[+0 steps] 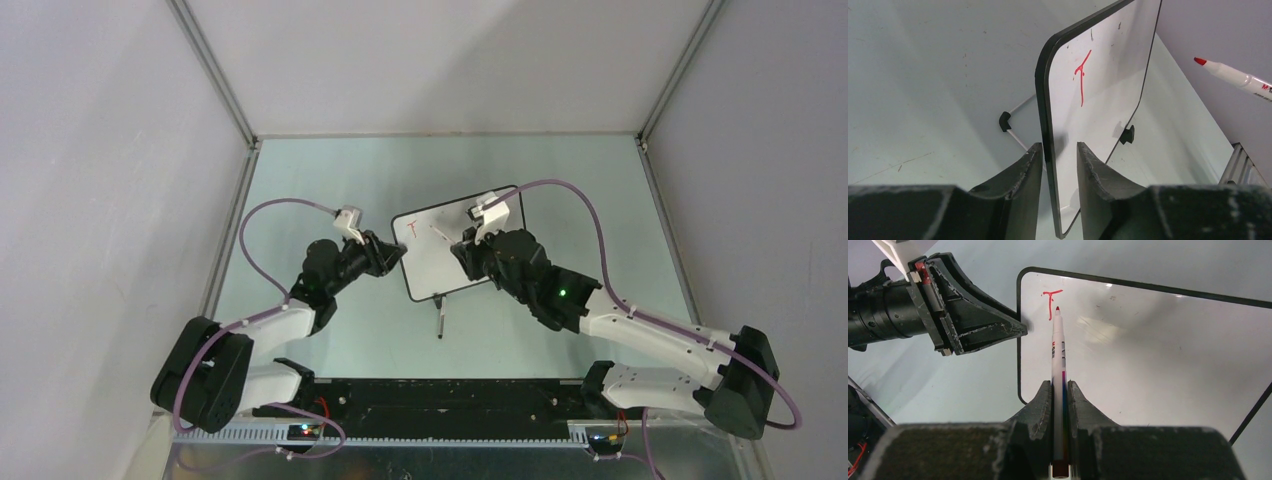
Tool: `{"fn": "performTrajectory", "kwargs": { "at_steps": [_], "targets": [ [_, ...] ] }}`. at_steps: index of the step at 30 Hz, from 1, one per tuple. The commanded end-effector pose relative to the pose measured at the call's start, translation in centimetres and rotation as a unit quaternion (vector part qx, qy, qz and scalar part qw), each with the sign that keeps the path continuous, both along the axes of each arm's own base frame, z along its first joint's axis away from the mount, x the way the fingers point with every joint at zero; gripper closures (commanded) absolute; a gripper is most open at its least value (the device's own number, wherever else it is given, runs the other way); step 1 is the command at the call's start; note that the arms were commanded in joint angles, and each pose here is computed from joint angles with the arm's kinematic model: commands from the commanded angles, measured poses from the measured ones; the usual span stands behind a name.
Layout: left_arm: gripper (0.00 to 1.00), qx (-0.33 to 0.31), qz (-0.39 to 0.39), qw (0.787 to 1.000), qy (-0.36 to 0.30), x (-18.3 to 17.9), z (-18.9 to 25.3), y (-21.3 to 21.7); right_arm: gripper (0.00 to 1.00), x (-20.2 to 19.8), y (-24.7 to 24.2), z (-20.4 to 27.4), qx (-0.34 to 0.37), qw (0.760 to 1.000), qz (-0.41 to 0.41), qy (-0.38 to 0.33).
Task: Write a sentence on the whiteboard
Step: Hold the whiteboard on the whiteboard stand.
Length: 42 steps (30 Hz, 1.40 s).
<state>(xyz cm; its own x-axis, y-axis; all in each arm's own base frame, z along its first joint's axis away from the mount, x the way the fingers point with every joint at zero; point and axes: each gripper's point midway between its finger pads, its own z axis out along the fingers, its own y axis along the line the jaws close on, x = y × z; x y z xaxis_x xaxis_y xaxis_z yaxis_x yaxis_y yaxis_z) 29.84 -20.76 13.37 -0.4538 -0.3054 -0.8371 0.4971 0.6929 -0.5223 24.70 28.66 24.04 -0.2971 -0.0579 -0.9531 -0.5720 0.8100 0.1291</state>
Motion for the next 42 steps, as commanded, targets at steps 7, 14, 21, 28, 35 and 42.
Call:
{"fn": "performTrajectory", "kwargs": {
  "at_steps": [7,14,21,28,35,42],
  "targets": [
    [0.74,0.008,0.000,0.999,-0.039,0.9,2.3,0.0,1.00,0.2,1.5,-0.1,0.009,1.000,0.014,0.003],
    [0.79,0.014,0.006,0.999,-0.042,0.9,2.3,0.2,1.00,0.3,1.6,-0.4,0.006,1.000,0.010,0.005],
    [0.84,0.014,0.004,0.999,-0.043,0.8,2.3,0.2,1.00,0.2,1.9,-0.7,0.003,1.000,0.014,0.008],
    [0.85,0.015,-0.001,0.999,-0.046,0.7,2.3,-0.1,1.00,0.7,2.5,-0.4,0.008,1.000,0.010,0.007],
    [0.86,0.016,-0.004,0.999,-0.050,0.6,2.5,-0.3,1.00,1.0,2.9,-0.8,-0.008,1.000,0.006,0.023],
    [0.86,0.018,-0.005,0.999,-0.047,0.7,2.3,-0.4,1.00,1.4,3.1,-0.7,-0.011,1.000,-0.002,0.026]
  ]
}}
